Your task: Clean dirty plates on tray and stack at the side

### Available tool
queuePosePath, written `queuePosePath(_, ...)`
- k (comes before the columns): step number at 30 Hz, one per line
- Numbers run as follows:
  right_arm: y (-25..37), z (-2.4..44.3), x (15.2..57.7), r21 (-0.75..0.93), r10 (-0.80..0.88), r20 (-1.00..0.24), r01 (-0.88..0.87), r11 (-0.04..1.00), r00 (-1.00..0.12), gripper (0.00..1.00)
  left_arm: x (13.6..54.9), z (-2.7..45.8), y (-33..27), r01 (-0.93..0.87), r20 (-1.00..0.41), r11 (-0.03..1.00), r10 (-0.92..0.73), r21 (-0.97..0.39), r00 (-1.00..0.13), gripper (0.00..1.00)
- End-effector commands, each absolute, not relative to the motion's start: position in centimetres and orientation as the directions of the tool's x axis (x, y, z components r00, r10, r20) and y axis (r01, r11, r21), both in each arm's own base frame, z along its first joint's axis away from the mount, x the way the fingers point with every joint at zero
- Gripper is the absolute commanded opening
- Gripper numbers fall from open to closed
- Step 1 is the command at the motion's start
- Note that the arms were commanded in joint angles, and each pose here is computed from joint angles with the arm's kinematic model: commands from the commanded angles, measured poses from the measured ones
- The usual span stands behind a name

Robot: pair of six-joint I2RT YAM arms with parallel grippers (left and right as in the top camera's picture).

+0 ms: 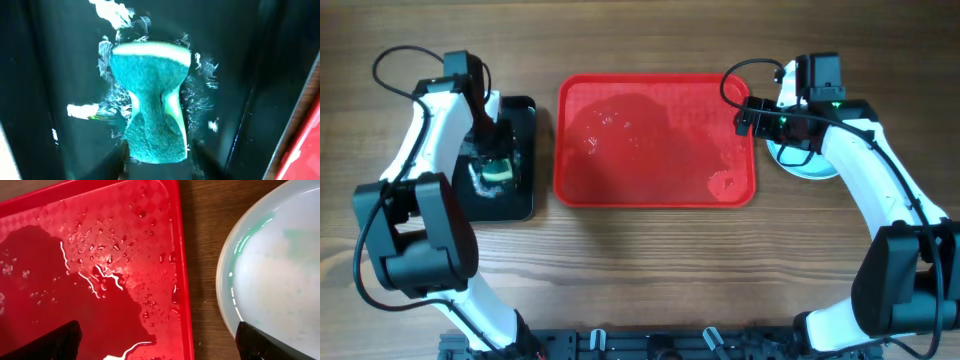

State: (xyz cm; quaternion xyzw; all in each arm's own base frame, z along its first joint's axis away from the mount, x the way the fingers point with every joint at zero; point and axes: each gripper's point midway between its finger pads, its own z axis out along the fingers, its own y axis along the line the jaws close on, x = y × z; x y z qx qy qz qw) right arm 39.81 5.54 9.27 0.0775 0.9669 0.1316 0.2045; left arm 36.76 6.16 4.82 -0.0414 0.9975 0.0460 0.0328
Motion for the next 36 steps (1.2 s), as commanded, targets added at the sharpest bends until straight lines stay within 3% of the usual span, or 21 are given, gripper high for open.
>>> queuePosePath(1,5.3,10.1,40.2,0.257,0.171,-0.41,0.066,0.964,-0.896,1.0,36.8,4.7,6.2,-0.087,-0.07,0.993,-0.081,0.079,-0.994,0.39)
queuePosePath(6,5.3,11.9,39.8,0.256,0.156,-0.427,0.047,0.966,-0.891,1.0,37.7,9.6,6.0,-0.109,-0.14,0.992,-0.099,0.066,-0.985,0.49)
queuePosePath(7,5.3,13.1,39.8,0.257,0.157,-0.444,0.042,0.965,-0.882,1.0,38.1,11.9,5.7,-0.107,-0.185,0.993,-0.096,0.052,-0.978,0.56)
queuePosePath(9,5.3,16.0,39.5,0.261,0.157,-0.49,0.027,0.965,-0.857,1.0,38.8,15.8,4.9,-0.131,-0.275,0.991,-0.125,0.003,-0.953,1.0)
queuePosePath(11,5.2,19.5,38.5,0.251,0.133,-0.543,-0.009,0.968,-0.829,1.0,38.7,19.7,4.5,-0.224,-0.372,0.973,-0.23,-0.062,-0.899,1.0)
queuePosePath(14,4.9,24.4,36.2,0.23,0.114,-0.622,-0.042,0.972,-0.775,1.0,38.2,21.8,4.5,-0.241,-0.422,0.968,-0.25,-0.077,-0.871,1.0)
queuePosePath(20,4.7,34.6,29.4,0.237,0.135,-0.823,-0.118,0.964,-0.551,1.0,38.1,22.1,4.5,-0.241,-0.431,0.968,-0.25,-0.078,-0.867,1.0)
queuePosePath(23,4.6,37.6,26.6,0.227,0.139,-0.88,-0.144,0.963,-0.455,1.0,38.1,22.1,4.4,-0.24,-0.431,0.968,-0.249,-0.078,-0.867,1.0)
queuePosePath(28,4.4,39.9,23.7,0.216,0.144,-0.92,-0.166,0.962,-0.365,1.0,38.1,22.1,4.4,-0.24,-0.43,0.968,-0.25,-0.078,-0.868,1.0)
queuePosePath(34,3.9,37.8,23.7,0.199,0.127,-0.896,-0.129,0.972,-0.425,1.0,38.1,22.1,4.5,-0.24,-0.43,0.968,-0.25,-0.078,-0.867,1.0)
queuePosePath(36,3.7,37.6,24.1,0.161,0.097,-0.916,-0.135,0.978,-0.389,1.0,38.1,22.1,4.4,-0.24,-0.431,0.968,-0.249,-0.078,-0.867,1.0)
